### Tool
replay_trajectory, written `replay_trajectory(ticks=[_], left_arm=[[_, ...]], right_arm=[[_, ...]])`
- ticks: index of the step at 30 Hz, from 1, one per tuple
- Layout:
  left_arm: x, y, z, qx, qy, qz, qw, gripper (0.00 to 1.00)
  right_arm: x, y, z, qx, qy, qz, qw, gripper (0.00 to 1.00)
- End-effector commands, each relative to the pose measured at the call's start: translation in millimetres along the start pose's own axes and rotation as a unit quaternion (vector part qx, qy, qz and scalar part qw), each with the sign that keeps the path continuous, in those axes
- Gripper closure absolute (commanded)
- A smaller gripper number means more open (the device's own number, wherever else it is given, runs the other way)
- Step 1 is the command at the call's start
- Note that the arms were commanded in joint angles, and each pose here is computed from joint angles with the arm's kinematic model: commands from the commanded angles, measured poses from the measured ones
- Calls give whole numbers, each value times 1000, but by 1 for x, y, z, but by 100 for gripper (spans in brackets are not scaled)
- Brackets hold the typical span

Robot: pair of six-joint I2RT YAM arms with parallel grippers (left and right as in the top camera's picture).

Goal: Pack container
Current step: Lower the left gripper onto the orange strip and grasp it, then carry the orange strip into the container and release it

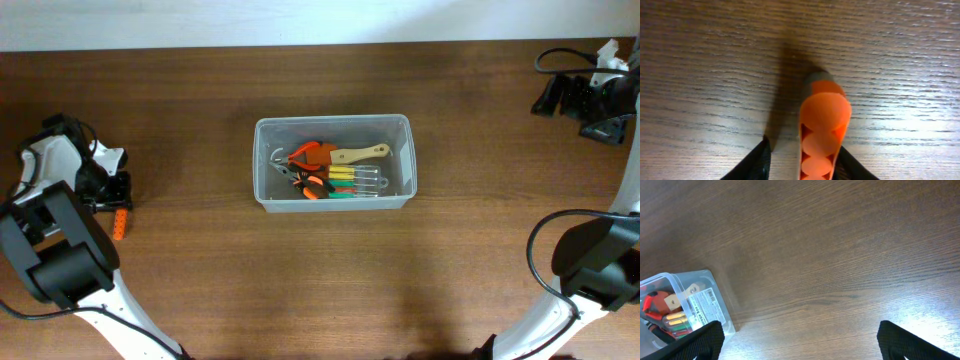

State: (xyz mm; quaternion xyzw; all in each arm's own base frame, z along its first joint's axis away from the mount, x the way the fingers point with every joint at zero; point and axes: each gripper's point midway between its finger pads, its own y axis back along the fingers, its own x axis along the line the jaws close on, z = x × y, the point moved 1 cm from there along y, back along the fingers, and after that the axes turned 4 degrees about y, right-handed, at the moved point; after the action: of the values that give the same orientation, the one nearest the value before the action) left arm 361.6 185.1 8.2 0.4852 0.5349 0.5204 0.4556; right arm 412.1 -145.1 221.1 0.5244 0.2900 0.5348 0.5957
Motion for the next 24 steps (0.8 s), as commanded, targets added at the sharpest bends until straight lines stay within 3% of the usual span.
replay_trajectory(ticks=[1,6,12,18,24], left_arm=[[-4,-15,-6,26,-5,3,1000,72],[-12,-13,-1,23,-16,4,1000,95],[-27,10,7,29,-38,4,999,98],[-51,84,22,25,-73,7,997,98],[-105,185,58,-89,-145,19,985,98]], right_arm=[[2,-4,1,2,-1,4,1000,1],[2,-4,1,2,-1,4,1000,2],[2,-4,1,2,-1,4,1000,2],[2,-4,1,2,-1,4,1000,2],[2,-4,1,2,-1,4,1000,2]])
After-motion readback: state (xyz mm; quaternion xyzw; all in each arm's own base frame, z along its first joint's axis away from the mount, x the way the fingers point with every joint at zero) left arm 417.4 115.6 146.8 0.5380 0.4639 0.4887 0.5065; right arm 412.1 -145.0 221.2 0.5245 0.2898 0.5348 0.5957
